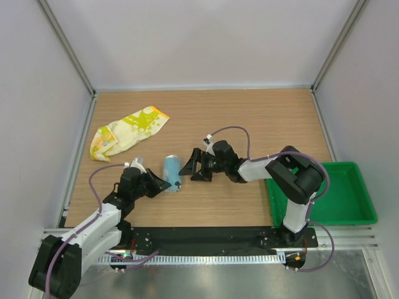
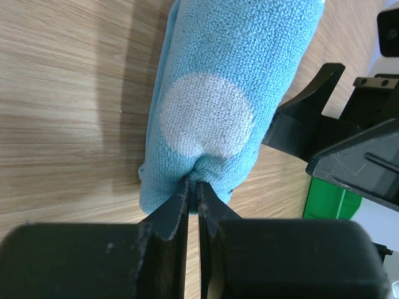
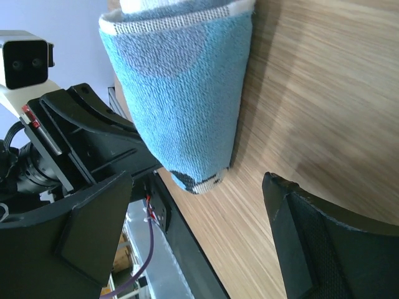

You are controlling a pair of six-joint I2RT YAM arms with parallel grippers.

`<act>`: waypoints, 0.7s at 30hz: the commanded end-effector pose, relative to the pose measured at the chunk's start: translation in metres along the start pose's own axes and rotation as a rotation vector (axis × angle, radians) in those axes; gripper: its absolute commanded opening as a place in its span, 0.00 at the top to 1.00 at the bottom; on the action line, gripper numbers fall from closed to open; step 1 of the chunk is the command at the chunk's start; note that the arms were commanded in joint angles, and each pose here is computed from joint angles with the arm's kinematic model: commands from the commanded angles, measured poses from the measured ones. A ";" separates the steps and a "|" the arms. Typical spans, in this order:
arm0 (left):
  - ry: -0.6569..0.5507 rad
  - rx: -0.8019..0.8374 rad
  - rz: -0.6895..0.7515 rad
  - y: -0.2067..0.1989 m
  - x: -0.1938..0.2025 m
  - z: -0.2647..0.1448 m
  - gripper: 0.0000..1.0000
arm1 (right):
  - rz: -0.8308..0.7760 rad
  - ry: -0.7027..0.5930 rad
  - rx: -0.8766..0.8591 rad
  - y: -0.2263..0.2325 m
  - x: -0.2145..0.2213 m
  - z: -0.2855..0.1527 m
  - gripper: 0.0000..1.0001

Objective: Roll the towels

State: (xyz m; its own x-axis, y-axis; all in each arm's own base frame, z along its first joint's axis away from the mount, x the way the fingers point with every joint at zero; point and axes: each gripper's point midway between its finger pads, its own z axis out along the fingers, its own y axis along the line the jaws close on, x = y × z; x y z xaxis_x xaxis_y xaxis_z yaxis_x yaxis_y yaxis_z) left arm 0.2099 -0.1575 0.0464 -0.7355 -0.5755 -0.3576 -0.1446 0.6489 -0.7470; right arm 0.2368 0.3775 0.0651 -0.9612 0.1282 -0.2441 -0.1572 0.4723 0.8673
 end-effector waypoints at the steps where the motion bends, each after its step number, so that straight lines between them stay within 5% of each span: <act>1: 0.029 -0.032 0.033 0.007 0.002 0.001 0.93 | -0.089 -0.040 -0.081 0.031 -0.017 0.012 0.07; 21: 0.060 0.012 0.093 -0.001 -0.001 0.005 0.94 | -0.192 -0.017 0.115 0.013 -0.014 0.068 0.12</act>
State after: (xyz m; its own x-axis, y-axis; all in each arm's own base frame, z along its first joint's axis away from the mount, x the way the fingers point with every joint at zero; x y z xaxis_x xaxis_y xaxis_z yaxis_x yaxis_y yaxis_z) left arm 0.2156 -0.1607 0.0468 -0.7692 -0.5173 -0.3751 -0.0932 0.6716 -0.7350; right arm 0.2565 0.4325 0.0508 -0.9291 0.0426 -0.3673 -0.2819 0.5611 0.7783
